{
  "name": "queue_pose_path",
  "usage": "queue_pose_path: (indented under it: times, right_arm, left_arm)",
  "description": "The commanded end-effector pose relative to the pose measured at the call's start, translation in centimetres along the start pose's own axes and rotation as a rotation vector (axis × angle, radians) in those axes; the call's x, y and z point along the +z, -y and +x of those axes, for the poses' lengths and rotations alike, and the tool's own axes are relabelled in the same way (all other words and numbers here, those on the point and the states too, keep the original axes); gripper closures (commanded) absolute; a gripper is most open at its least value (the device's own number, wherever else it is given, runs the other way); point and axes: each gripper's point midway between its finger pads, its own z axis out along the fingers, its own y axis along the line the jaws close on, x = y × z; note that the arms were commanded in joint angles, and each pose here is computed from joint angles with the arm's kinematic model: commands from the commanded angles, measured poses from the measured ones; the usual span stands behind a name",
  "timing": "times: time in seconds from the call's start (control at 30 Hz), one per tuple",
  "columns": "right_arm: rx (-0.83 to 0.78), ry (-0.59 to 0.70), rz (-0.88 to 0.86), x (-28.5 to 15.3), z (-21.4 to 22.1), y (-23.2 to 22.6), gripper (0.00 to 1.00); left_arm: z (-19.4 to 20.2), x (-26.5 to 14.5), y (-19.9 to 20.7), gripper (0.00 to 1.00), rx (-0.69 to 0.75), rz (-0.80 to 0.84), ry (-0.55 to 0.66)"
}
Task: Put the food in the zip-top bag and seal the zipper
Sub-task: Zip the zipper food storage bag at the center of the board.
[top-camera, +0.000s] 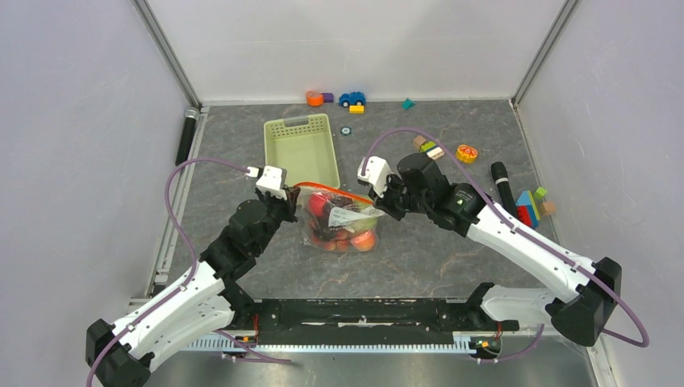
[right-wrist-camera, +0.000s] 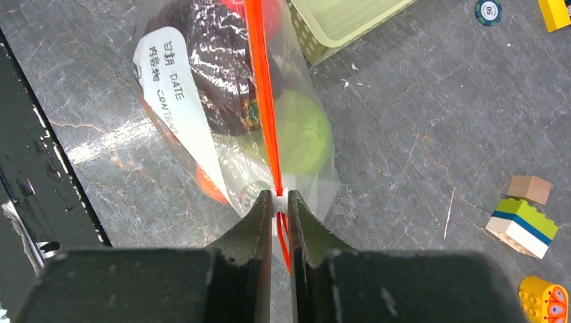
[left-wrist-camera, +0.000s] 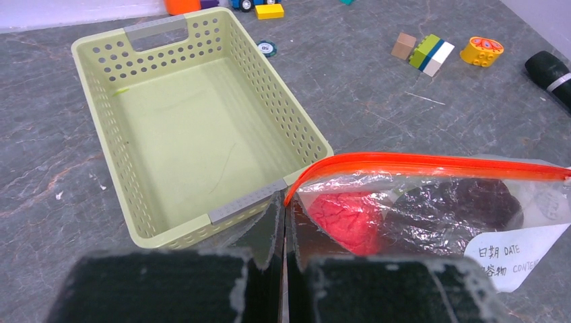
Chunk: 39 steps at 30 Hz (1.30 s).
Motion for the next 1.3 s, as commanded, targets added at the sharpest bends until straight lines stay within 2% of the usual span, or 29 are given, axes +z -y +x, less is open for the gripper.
queue_pose_path:
  times: [0.0, 1.27]
  right_arm:
    - [0.029, -0.028, 0.052, -1.1, 1.1, 0.6, 1.0]
    - [0.099, -0.109, 0.113, -2.5, 4.5, 0.5, 1.0]
  left_arm:
    - [-3.1, -0.3, -2.0, 0.98, -0.003, -0.106, 0.09]
    - [-2.3, -0.7, -2.3, 0.98, 0.001, -0.112, 0.084]
